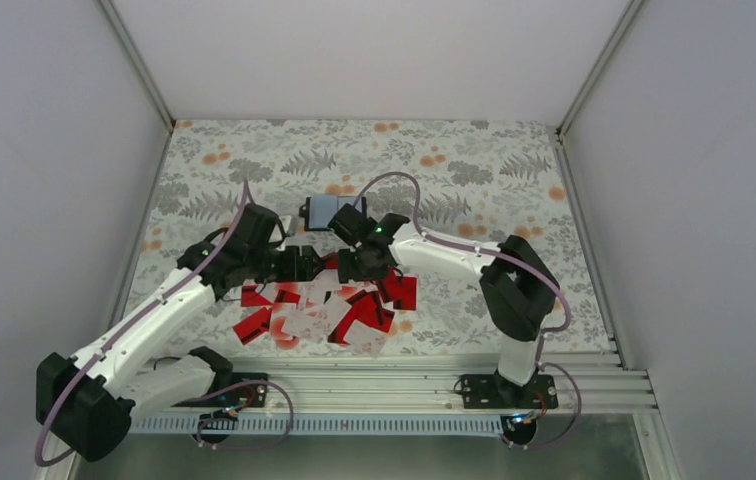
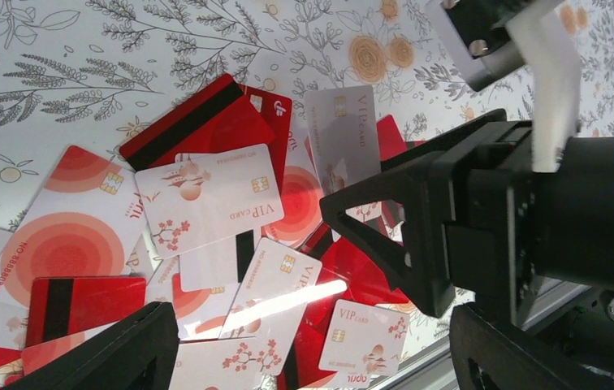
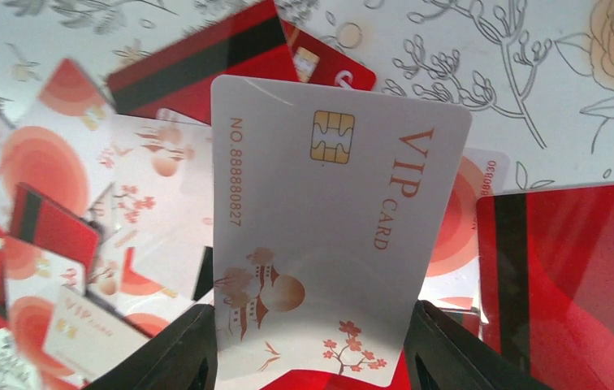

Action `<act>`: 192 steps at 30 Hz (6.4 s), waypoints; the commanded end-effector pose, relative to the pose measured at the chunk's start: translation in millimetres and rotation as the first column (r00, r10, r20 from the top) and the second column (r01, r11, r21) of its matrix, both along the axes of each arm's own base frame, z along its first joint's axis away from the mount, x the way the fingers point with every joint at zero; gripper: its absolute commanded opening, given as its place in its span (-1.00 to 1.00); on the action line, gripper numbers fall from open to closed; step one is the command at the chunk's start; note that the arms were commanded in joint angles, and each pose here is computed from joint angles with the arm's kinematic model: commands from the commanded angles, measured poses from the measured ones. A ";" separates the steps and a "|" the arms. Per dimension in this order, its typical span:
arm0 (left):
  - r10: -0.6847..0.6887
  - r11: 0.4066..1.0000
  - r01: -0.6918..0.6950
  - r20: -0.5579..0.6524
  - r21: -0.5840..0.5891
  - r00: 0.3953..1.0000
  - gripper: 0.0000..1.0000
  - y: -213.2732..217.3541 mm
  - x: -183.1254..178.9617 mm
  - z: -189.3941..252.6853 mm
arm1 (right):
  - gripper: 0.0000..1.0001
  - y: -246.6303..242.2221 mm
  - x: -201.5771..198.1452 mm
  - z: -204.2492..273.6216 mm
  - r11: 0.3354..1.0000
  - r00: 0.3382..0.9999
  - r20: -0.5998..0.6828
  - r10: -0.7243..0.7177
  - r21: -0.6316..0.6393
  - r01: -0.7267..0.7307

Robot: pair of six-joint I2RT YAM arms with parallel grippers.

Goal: Put the credit cards into the card holder

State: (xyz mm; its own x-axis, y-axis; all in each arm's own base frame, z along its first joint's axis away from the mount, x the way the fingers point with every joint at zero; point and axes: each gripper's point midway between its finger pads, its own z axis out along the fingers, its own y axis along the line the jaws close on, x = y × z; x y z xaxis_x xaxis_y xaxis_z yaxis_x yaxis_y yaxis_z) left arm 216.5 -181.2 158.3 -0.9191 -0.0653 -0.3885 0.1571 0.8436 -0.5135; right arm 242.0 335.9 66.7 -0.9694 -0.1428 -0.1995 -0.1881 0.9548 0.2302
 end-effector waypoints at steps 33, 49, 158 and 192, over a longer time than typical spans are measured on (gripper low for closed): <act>0.046 0.958 -0.044 0.001 -0.283 0.999 -0.33 -11.7 54.2 39.6 | 0.06 60.5 6.5 145.0 0.881 0.965 0.219 0.144 0.417 -0.226; 0.067 0.952 -0.066 -0.006 -0.300 0.998 -0.95 -13.5 61.2 44.3 | 0.08 63.8 10.7 152.7 0.874 0.962 0.239 0.129 0.431 -0.225; -0.008 0.954 -0.047 -0.183 -0.295 0.983 -0.95 -30.4 238.5 -123.3 | -0.34 -32.0 165.4 -71.3 0.846 0.956 -0.293 -0.010 0.508 0.164; -0.200 0.955 0.132 -0.246 -0.265 0.949 -0.95 -40.8 223.4 -121.1 | -0.46 -34.3 174.8 -81.1 0.872 0.957 -0.287 0.030 0.476 0.115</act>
